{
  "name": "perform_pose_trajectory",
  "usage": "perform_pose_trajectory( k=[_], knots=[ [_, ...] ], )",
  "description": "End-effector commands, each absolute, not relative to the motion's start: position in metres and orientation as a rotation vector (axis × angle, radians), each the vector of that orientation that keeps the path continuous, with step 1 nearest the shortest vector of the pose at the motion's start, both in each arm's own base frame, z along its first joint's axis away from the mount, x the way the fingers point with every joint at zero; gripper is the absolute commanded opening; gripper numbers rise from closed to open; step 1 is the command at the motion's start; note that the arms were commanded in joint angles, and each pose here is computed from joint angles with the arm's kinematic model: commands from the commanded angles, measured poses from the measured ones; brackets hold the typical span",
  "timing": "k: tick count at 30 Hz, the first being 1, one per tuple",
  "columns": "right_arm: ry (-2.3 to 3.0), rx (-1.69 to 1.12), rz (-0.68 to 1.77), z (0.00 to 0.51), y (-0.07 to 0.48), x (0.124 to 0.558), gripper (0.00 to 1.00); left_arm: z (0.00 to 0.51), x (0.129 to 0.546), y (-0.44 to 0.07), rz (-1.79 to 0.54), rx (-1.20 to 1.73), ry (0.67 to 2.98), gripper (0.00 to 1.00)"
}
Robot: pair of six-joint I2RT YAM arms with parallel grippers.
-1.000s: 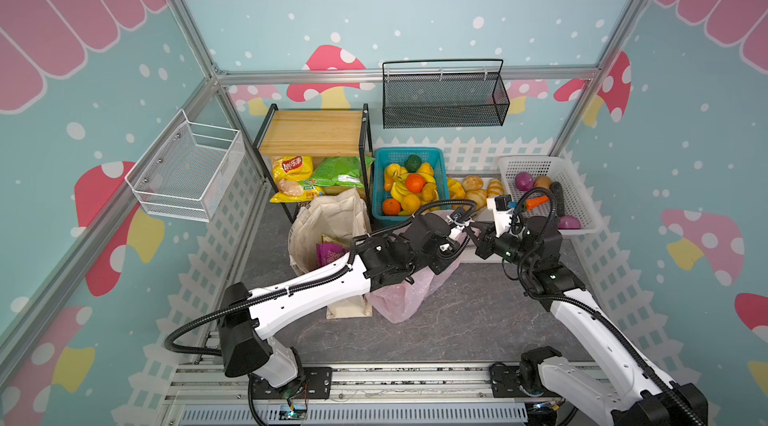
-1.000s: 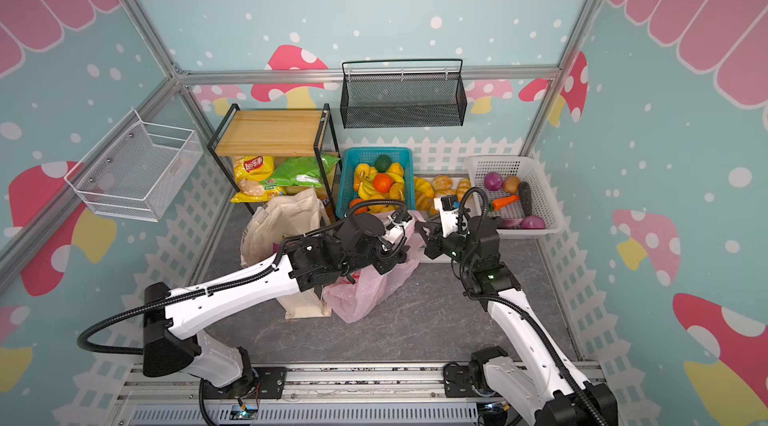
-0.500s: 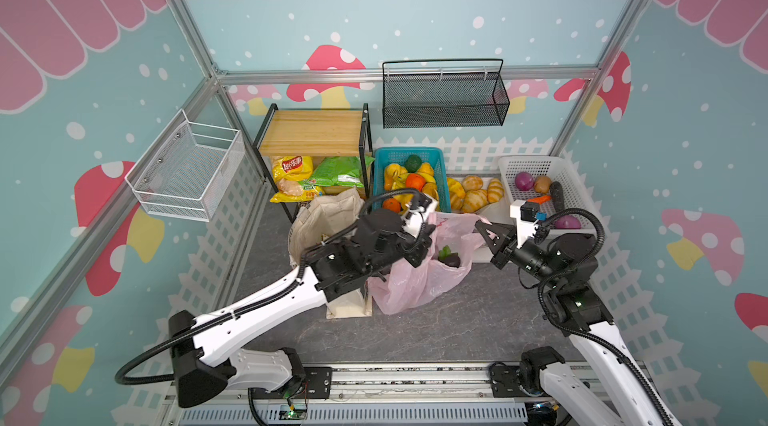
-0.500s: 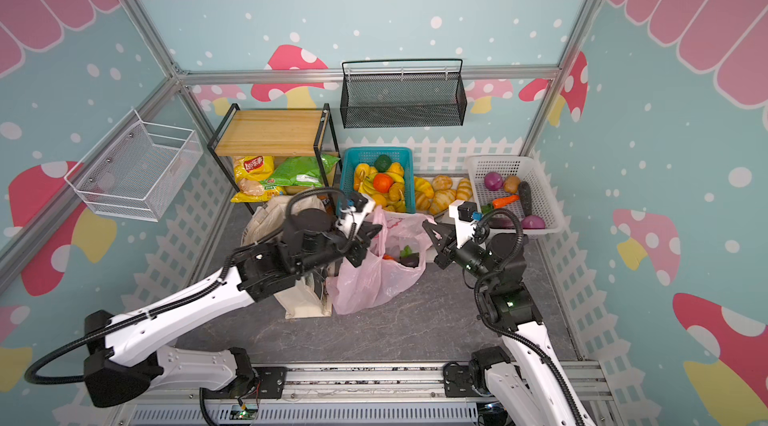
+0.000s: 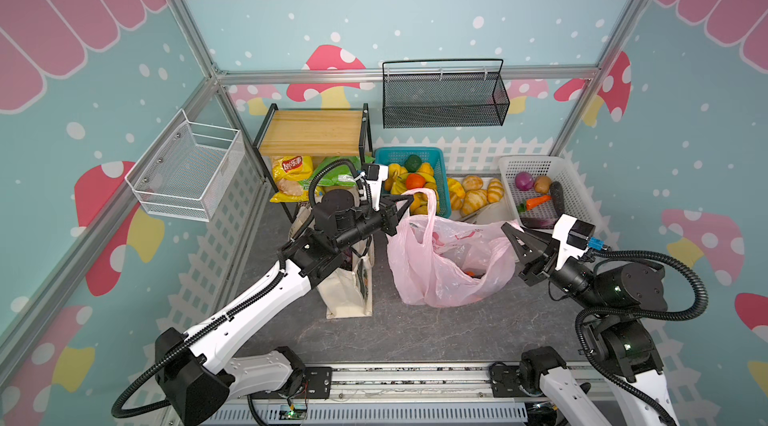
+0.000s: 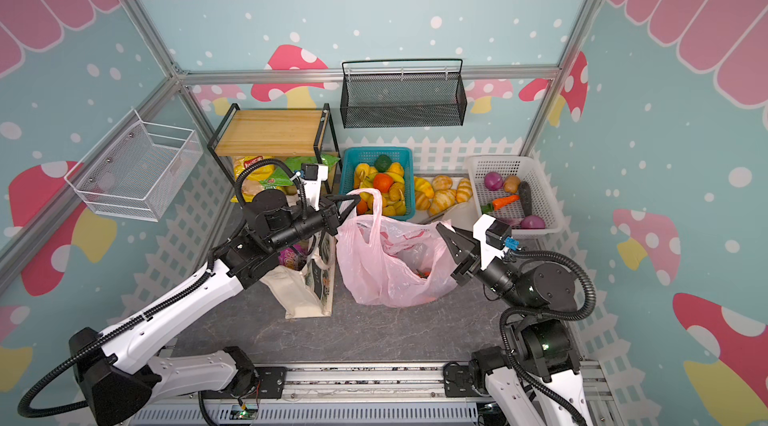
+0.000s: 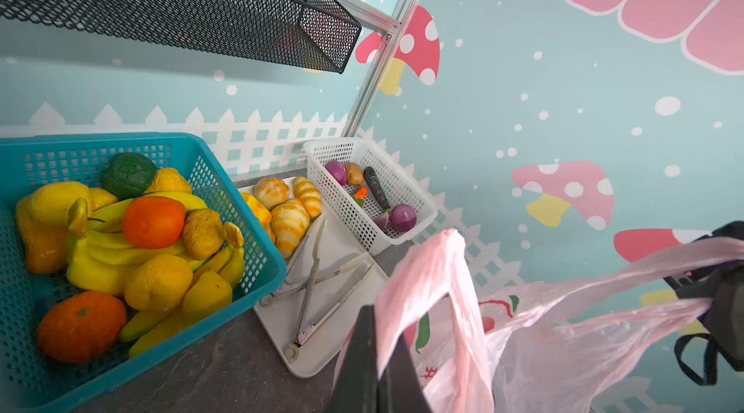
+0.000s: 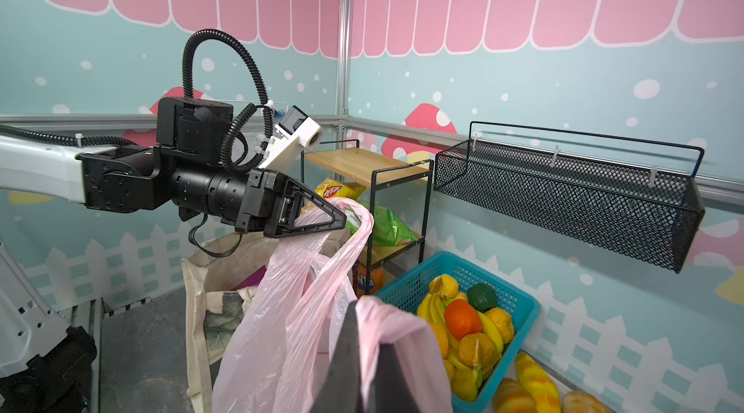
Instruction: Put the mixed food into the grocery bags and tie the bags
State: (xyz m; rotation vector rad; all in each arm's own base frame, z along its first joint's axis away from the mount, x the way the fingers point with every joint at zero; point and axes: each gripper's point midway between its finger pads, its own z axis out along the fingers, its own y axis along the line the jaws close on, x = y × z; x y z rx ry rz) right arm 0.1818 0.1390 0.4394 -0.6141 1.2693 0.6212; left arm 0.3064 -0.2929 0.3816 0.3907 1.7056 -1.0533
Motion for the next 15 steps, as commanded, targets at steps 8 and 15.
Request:
perform_pose_trajectory(
  k=[8,15],
  knots=[
    [1.53,-0.378,0.617,0.383,0.124,0.24,0.0,0.356,0.322,-0.266,-0.851,0.257,1.839,0.4],
    [1.564,-0.359,0.684,0.365,0.132,0.254,0.0,0.386,0.286,-0.272,-0.563,0.429,1.688,0.72]
  ],
)
